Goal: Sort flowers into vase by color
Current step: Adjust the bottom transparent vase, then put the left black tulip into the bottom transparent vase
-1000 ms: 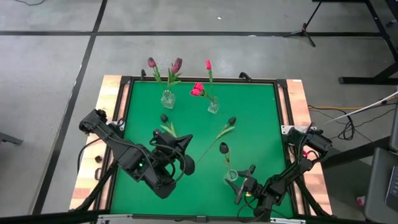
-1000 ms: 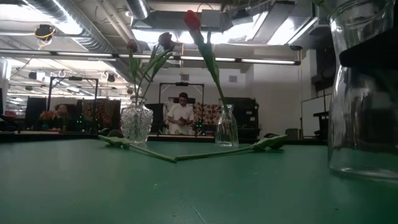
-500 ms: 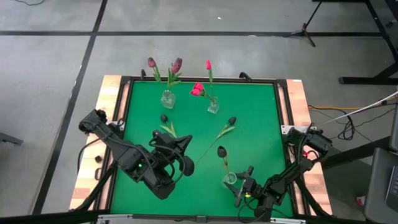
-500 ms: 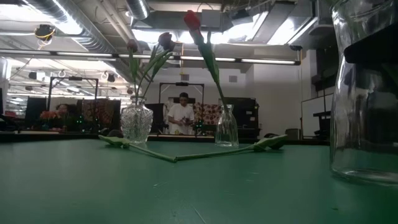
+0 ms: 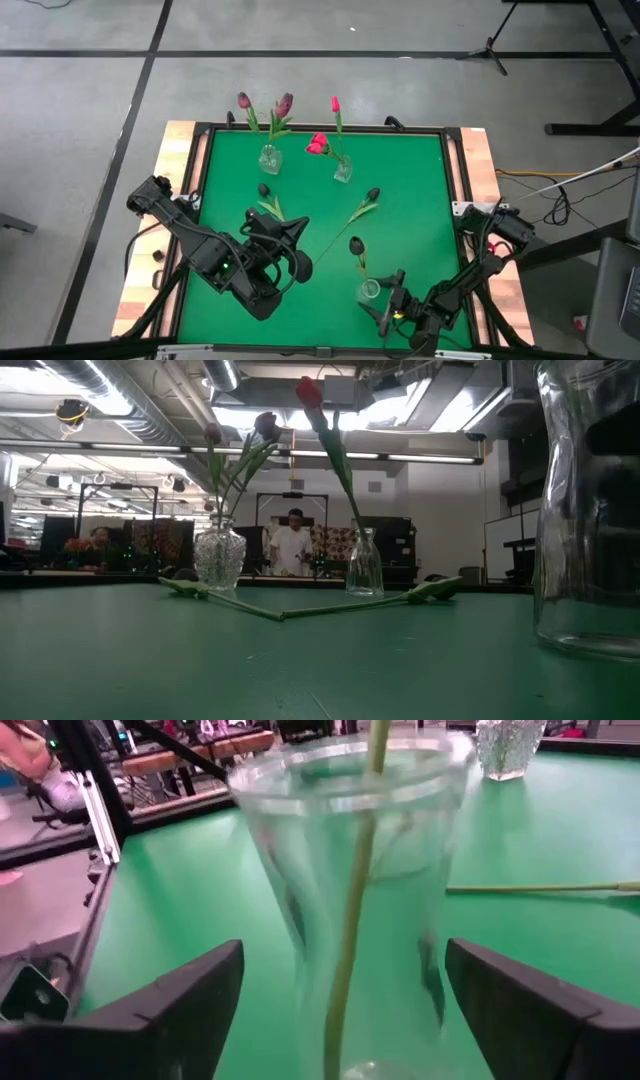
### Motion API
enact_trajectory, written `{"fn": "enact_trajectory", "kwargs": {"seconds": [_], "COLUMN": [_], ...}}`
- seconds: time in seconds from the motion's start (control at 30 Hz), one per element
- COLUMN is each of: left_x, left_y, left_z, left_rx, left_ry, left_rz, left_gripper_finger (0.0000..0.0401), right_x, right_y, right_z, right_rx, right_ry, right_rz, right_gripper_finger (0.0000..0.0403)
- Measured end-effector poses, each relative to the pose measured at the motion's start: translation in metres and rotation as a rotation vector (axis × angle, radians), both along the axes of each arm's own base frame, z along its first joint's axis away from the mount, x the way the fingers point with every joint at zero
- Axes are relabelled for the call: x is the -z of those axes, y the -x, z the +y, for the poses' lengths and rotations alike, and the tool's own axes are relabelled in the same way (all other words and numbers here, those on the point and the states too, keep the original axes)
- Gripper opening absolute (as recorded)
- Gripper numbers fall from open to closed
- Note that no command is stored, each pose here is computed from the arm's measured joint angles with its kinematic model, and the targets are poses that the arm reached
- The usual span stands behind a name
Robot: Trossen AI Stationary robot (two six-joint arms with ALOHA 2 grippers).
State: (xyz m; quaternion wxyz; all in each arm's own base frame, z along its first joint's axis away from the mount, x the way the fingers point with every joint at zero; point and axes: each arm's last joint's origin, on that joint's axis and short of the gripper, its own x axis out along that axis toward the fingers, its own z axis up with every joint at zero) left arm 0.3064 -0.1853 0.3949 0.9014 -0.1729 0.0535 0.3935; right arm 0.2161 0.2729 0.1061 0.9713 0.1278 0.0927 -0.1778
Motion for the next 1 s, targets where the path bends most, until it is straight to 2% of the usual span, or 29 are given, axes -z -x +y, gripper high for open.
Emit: {"fn": "enact_trajectory", "kwargs": {"seconds": [0.2, 0.53, 0.7, 0.83, 1.0], "left_x": [0.000, 0.000, 0.000, 0.002, 0.000], "left_y": [0.000, 0.000, 0.001, 0.001, 0.001], "left_z": [0.000, 0.000, -0.002, -0.008, -0.016], "left_rx": [0.000, 0.002, 0.040, 0.119, 0.154], "left_ry": [0.000, -0.001, -0.058, 0.037, 0.122], "left_rz": [0.000, 0.001, 0.078, 0.104, 0.056], "left_gripper_finger": [0.0000, 0.0000, 0.0000, 0.0000, 0.0000], "right_x": [-0.011, -0.053, -0.077, -0.096, -0.121], "right_y": [0.001, 0.010, 0.017, 0.025, 0.040], "right_z": [0.000, -0.011, -0.022, -0.033, -0.055], "right_rx": [-0.006, -0.078, -0.107, -0.116, -0.100], "right_ry": [-0.024, -0.045, -0.047, -0.041, -0.032], "right_rz": [-0.011, 0.054, 0.087, 0.106, 0.136], "right_gripper_finger": [0.0347, 0.0340, 0.0340, 0.0340, 0.0340]}}
